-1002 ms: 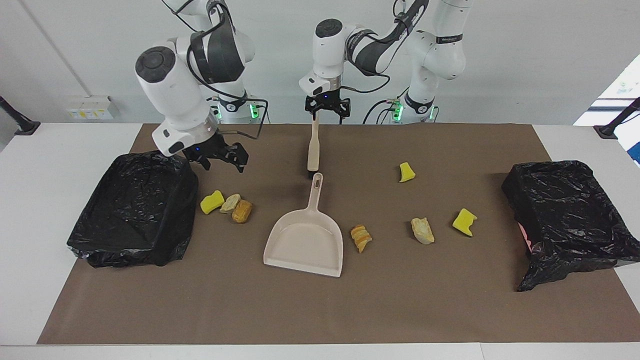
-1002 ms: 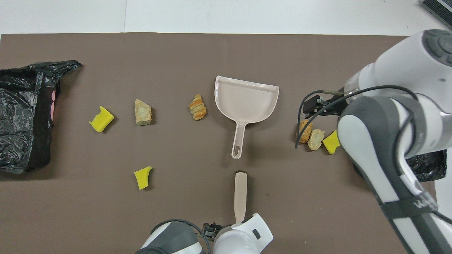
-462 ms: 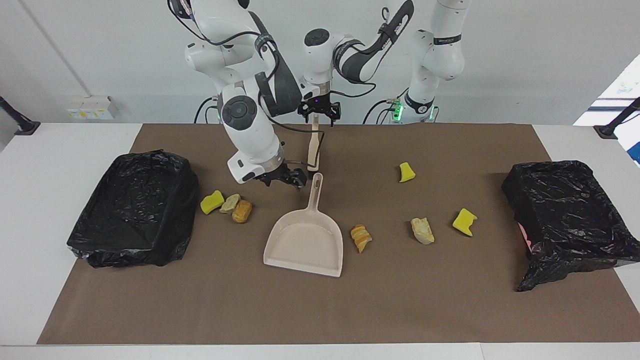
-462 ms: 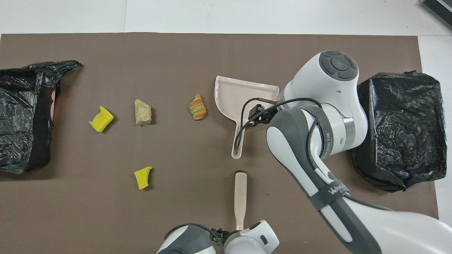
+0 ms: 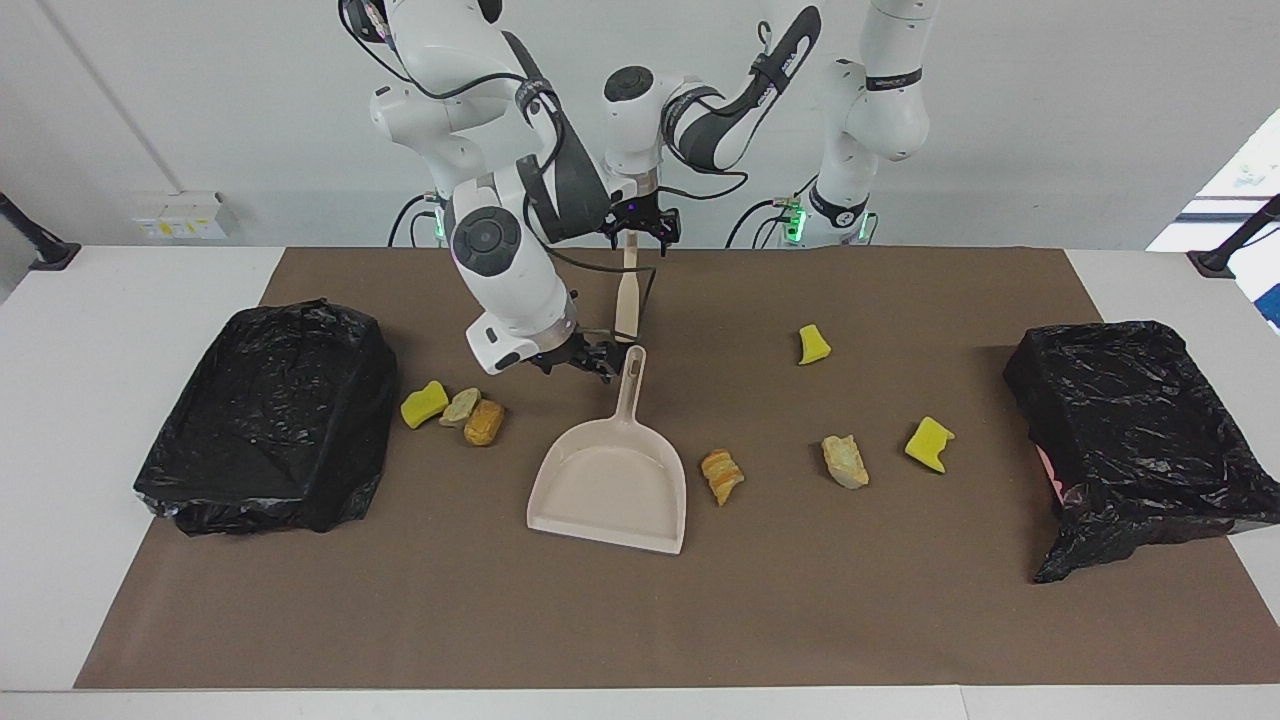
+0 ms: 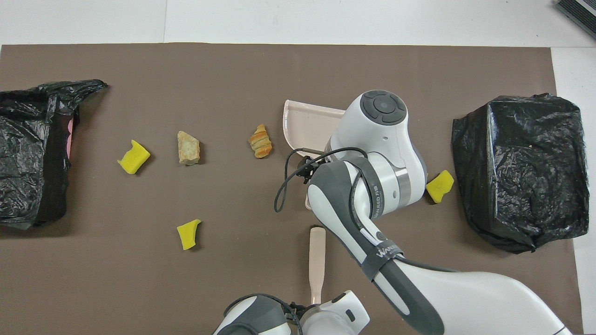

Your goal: Sweep and dump trash in bin

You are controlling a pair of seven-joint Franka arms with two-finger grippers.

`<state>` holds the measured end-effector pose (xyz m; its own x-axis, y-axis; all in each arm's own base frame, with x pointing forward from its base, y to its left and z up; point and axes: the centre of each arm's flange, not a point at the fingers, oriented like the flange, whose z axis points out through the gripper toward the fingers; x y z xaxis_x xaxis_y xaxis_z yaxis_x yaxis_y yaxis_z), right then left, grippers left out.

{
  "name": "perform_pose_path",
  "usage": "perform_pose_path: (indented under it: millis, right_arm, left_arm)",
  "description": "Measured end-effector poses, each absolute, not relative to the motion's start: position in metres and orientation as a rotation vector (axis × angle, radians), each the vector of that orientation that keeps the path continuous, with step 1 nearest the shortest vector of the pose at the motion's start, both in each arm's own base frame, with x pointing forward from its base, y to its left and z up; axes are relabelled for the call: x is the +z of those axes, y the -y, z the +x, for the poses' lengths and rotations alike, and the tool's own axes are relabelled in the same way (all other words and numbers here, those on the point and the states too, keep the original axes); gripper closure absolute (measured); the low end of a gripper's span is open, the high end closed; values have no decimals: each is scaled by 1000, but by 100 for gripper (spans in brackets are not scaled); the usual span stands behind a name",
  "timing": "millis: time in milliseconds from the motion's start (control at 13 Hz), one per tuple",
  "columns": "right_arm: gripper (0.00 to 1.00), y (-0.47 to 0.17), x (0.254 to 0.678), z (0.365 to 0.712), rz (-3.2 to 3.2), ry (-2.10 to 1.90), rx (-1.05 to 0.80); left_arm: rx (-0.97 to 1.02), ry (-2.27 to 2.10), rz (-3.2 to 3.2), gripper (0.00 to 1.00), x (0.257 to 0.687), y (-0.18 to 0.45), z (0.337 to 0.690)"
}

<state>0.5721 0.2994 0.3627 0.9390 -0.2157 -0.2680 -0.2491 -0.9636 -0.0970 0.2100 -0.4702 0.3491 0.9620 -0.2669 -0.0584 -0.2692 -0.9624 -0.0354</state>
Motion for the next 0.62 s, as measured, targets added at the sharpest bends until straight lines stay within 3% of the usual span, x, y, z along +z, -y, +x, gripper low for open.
perform_pose_path:
  millis: [385, 617]
  right_arm:
    - [0, -300, 339, 563, -2975, -354, 392]
    - [2, -305, 341, 561, -2975, -342, 383]
  left_arm:
    - [132, -374, -3095, 72, 350, 471, 208]
    - [140, -359, -3093, 74, 358, 470, 212]
